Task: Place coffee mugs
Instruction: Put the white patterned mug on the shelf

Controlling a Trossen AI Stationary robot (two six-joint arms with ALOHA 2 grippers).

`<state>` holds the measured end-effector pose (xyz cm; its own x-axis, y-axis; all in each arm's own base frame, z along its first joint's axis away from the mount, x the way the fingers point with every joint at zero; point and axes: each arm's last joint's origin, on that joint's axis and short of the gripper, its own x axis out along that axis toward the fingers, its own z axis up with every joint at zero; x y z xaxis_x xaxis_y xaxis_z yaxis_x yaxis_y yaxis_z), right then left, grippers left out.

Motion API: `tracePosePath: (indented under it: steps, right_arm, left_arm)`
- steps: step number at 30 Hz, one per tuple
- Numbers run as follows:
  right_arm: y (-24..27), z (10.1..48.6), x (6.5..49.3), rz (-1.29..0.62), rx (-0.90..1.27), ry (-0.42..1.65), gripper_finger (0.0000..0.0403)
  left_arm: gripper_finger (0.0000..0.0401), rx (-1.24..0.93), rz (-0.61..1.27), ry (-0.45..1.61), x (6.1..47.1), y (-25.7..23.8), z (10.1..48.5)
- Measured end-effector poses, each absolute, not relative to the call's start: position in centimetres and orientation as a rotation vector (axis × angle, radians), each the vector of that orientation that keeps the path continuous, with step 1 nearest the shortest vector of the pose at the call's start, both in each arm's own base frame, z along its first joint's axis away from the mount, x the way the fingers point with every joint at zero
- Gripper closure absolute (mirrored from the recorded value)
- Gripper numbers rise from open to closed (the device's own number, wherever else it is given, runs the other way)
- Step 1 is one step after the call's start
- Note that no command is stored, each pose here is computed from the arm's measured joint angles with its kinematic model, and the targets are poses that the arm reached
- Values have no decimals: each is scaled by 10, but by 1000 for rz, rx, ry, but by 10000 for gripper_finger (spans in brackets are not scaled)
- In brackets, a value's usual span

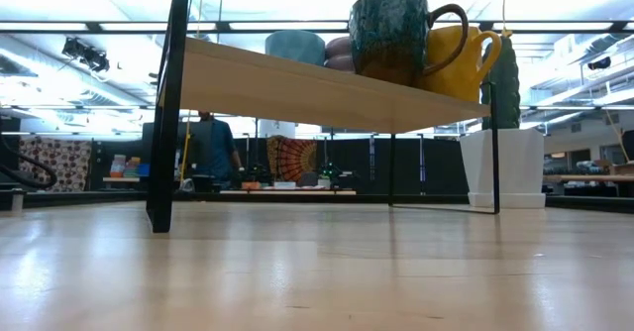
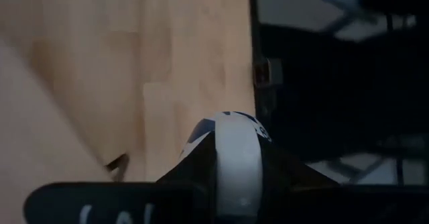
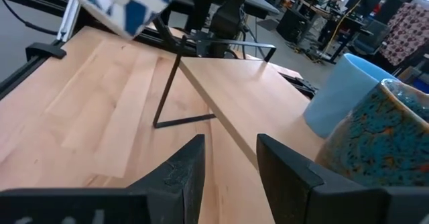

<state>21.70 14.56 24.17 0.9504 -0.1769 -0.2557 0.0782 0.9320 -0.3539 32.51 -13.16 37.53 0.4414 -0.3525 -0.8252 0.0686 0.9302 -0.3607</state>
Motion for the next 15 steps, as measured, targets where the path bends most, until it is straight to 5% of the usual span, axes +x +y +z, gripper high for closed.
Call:
tracePosePath:
  steps: [15]
  right_arm:
    - [146, 242, 217, -125, -343, 288, 263]
  left_arm:
    - [337, -519, 201, 1108, 328, -18, 397]
